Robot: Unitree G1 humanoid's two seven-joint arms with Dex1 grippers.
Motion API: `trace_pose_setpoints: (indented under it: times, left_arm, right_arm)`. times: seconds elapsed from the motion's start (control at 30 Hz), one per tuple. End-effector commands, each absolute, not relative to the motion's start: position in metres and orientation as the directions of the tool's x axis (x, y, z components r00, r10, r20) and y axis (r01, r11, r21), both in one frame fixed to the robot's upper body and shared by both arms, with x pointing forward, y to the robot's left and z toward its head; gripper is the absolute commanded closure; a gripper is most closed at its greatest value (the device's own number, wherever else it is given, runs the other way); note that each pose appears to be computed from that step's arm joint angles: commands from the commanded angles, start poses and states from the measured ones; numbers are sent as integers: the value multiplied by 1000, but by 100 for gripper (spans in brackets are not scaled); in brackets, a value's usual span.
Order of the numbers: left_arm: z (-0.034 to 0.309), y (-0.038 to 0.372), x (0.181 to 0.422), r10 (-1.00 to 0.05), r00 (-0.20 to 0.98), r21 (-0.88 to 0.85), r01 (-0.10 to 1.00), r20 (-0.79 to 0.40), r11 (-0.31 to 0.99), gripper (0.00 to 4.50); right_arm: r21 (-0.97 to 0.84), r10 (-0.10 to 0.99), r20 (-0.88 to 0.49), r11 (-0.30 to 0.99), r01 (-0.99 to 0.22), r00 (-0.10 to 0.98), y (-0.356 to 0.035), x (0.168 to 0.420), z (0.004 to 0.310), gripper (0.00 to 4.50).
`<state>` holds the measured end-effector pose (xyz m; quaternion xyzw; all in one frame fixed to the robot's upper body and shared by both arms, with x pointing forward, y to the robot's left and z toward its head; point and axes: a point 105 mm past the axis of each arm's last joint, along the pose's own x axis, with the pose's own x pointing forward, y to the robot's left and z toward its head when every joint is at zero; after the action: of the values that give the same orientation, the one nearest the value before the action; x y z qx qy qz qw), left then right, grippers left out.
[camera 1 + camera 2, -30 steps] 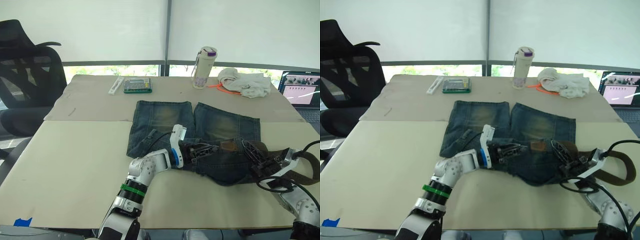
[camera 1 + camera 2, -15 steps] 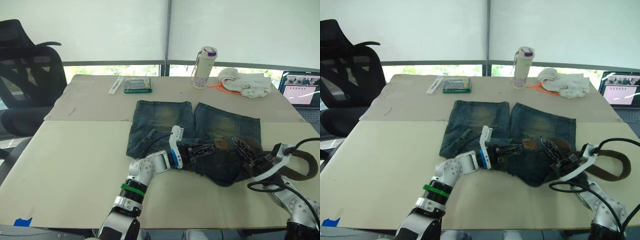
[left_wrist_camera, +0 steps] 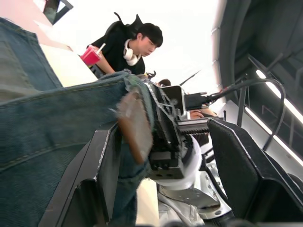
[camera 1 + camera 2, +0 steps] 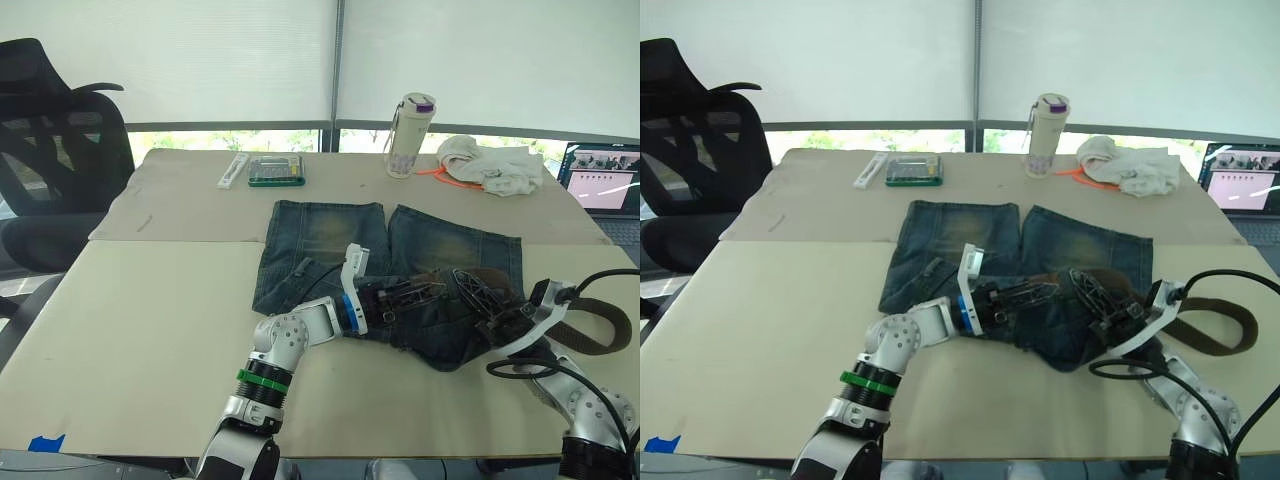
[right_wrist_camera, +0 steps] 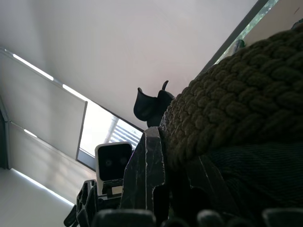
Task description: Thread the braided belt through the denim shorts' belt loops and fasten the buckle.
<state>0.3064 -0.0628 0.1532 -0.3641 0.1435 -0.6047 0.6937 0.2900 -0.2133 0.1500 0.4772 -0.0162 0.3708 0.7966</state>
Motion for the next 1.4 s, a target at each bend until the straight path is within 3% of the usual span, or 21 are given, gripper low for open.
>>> trace_pose_setpoints:
  times: [0.03,0.2,0.33,0.43,0.57,0.93,1.03,1.17,1.4]
  left_arm:
    - [167,-76,308,-929,233,-664,747,289,-19,173]
    - [164,-76,318,-917,281,-660,751,282,27,331]
    - [165,-74,321,-913,290,-661,750,288,30,450]
    - [164,-74,321,-912,293,-660,751,288,33,450]
    - [158,-73,326,-909,326,-661,746,258,80,450]
    - [149,-63,336,-897,398,-653,734,191,186,450]
    - [152,-49,337,-895,406,-625,751,182,213,450]
    - [162,-35,335,-891,412,-609,761,189,223,450]
    - [170,-14,335,-886,428,-613,753,180,239,450]
  right_arm:
    - [705,585,433,254,-662,685,-211,286,165,450]
    - [707,558,408,307,-637,723,-219,287,160,450]
    - [709,548,402,321,-628,734,-223,286,159,301]
    - [705,530,383,361,-610,757,-229,286,157,208]
    - [697,496,371,410,-588,785,-253,269,159,64]
    - [724,486,212,505,-471,848,-275,212,140,64]
    - [709,528,207,499,-498,824,-260,206,145,64]
    - [693,607,190,474,-543,772,-222,216,145,64]
    - [700,578,196,483,-526,792,-172,262,134,64]
